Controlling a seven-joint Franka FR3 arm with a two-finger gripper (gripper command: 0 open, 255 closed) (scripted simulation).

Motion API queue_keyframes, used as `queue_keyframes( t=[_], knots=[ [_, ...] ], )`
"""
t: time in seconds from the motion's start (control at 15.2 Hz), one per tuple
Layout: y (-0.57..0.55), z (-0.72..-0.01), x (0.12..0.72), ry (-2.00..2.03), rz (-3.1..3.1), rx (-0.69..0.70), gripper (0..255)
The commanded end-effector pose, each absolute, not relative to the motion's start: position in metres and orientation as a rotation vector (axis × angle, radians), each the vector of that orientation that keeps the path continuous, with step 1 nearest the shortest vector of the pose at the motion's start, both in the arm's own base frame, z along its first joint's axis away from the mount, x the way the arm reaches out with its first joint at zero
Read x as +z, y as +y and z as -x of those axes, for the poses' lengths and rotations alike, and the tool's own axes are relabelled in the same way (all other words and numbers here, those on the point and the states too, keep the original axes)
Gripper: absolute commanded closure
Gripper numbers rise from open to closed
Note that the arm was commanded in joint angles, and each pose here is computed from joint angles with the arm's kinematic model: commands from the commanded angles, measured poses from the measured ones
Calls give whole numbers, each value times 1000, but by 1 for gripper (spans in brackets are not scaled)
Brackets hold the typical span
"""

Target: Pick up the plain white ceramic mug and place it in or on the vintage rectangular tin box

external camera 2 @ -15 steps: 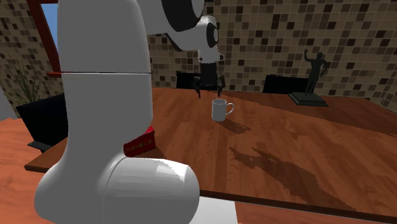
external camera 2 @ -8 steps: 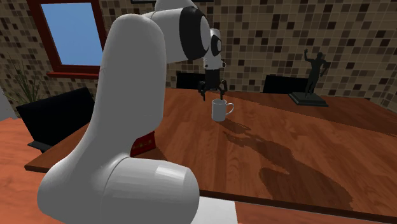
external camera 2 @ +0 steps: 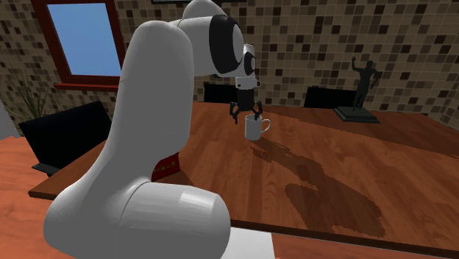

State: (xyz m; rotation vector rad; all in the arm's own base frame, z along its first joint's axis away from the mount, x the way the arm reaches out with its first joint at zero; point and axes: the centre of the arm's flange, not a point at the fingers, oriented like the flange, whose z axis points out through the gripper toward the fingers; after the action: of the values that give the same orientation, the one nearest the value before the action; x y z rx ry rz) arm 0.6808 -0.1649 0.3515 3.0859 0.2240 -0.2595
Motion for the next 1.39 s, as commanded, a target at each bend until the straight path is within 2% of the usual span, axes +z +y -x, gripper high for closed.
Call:
queue_keyframes(
  t=[0.0, 0.4, 0.46, 1.06, 1.32],
  knots=[
    [-166, -680, 347, 224, -3086, -259, 0],
    [-166, -680, 347, 224, -3086, -259, 0],
    [-166, -680, 347, 224, -3086, -259, 255],
    [-166, -680, 347, 224, -3086, -259, 255],
    [-166, -680, 368, 224, -3086, -259, 255]
  ],
)
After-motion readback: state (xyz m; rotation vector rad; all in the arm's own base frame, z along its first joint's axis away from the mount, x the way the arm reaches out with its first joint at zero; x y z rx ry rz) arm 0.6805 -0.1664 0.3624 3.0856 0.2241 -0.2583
